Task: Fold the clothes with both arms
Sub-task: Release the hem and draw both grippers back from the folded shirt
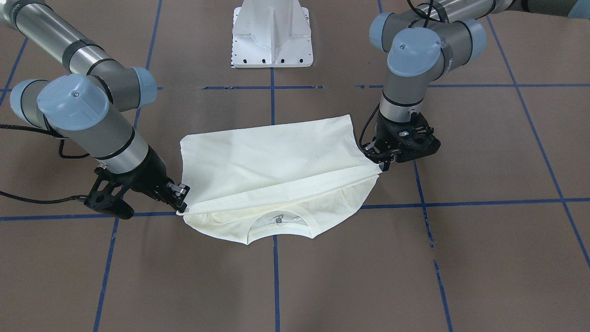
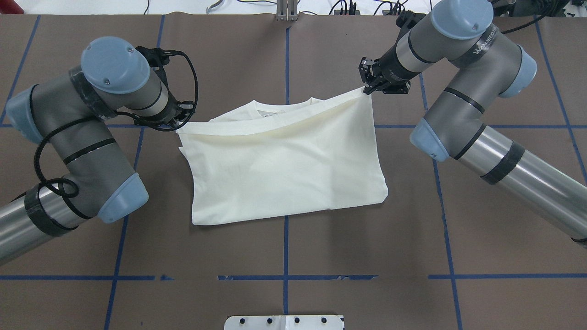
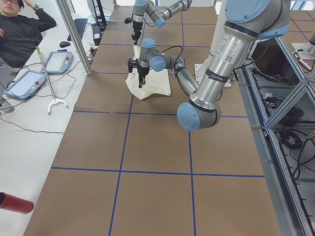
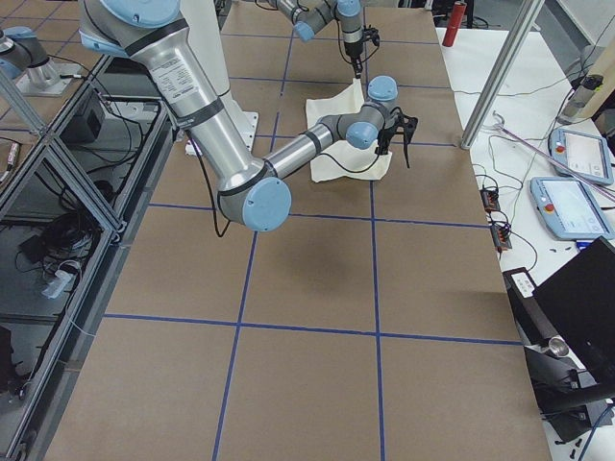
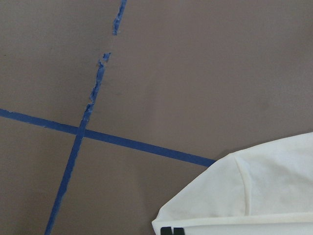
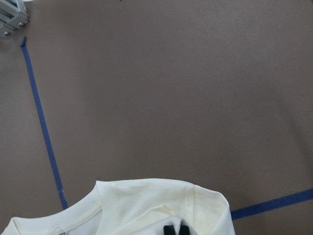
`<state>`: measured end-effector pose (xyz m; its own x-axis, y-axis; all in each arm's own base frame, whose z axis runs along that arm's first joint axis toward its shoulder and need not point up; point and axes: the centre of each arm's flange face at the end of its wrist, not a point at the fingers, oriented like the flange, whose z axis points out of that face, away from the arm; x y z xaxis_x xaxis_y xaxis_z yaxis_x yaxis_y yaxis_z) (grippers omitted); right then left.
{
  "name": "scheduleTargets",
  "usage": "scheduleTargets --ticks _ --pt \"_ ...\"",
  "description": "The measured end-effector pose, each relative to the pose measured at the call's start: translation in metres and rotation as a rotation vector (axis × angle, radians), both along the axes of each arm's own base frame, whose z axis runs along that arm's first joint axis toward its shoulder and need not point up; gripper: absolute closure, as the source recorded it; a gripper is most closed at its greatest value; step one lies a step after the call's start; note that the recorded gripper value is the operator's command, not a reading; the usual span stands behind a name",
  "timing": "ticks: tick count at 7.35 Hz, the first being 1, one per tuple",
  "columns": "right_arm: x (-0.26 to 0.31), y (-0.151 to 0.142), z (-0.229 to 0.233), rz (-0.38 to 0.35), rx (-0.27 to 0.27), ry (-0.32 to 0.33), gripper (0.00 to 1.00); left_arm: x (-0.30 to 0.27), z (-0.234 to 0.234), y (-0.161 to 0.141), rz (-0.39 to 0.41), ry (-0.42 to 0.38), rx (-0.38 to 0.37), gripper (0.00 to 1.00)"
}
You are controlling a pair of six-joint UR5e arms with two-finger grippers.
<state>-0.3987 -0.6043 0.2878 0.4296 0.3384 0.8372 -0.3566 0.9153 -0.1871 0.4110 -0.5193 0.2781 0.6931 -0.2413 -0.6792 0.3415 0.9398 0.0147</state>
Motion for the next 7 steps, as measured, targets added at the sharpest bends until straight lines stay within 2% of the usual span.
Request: scheduleTargets --ticks 1,2,3,4,5,7 --pt "-0.009 -0.008 -0.005 -0.002 -0.001 0.003 1.0 0.002 -0.002 -0.003 -0.009 0.003 -0.006 1.0" --pt "-0.017 -0.011 -0.008 -0.006 -0.002 0.007 0.87 0.006 -0.004 -0.007 -0.031 0.01 -0.026 1.0" --pt "-0.022 -0.013 -0.009 -0.01 -0.001 0.01 0.01 0.013 -0.006 -0.011 -0.053 0.015 -0.047 0.3" --pt "-0.024 -0.013 -0.009 -0.012 -0.001 0.011 0.0 0.017 -0.008 -0.015 -0.068 0.02 -0.059 0.0" --pt "-0.025 -0.013 -0.008 -0.014 -0.001 0.014 0.0 0.02 -0.008 -0.017 -0.078 0.026 -0.063 0.0" --pt "-0.023 -0.01 -0.007 -0.044 0.034 0.018 0.0 0.019 -0.006 -0.018 -0.082 0.025 -0.06 0.0"
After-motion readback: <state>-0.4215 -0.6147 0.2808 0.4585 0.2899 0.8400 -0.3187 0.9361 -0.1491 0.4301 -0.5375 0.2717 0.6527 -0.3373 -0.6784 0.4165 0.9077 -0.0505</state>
